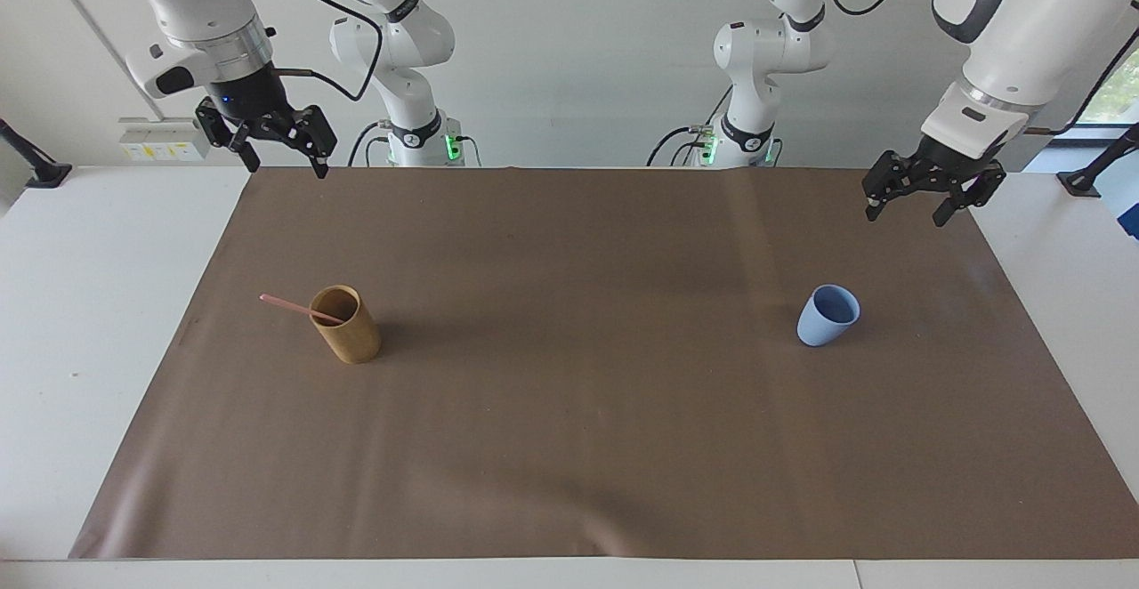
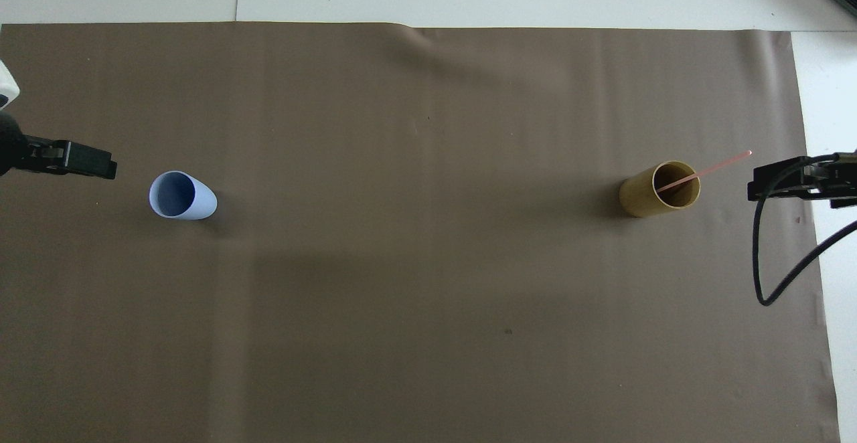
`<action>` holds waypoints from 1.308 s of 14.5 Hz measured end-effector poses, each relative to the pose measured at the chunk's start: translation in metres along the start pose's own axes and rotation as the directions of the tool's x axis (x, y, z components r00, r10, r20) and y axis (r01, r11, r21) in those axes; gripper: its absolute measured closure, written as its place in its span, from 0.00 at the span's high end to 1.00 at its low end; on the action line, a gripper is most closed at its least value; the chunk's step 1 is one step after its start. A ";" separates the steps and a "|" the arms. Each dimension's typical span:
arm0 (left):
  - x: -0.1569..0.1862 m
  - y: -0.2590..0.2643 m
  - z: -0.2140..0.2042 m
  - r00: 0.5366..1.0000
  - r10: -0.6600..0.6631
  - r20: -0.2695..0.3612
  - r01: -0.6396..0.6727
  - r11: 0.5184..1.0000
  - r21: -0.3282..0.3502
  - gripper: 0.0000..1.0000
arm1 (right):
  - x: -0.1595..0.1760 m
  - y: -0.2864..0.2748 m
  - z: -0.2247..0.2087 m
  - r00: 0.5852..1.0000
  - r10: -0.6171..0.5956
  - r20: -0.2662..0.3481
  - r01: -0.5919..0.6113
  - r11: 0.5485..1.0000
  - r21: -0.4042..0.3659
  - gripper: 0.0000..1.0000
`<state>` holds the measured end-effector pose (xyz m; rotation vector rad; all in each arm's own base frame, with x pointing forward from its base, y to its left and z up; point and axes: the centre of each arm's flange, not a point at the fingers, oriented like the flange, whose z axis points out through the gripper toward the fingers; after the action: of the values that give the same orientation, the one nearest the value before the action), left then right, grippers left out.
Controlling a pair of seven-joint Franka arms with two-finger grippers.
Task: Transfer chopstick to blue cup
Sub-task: 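Reach the left gripper toward the white-and-blue cup, then grasp the rim of the white-and-blue cup with the left gripper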
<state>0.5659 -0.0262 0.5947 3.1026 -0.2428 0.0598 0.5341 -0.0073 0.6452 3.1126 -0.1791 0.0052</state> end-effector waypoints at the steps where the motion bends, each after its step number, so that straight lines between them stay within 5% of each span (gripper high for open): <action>1: 0.000 0.000 0.007 1.000 0.000 0.006 0.000 1.000 -0.001 1.00 | 0.000 0.000 0.000 1.000 0.000 0.000 0.000 1.000 0.000 1.00; 19: 0.014 -0.031 0.158 0.999 -0.043 -0.021 0.043 0.999 0.010 1.00 | 0.000 0.000 0.000 1.000 0.000 0.000 0.000 1.000 0.000 1.00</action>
<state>0.5904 -0.0027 0.4368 3.1146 -0.1762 0.0925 0.5341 -0.0073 0.6452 3.1126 -0.1791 0.0052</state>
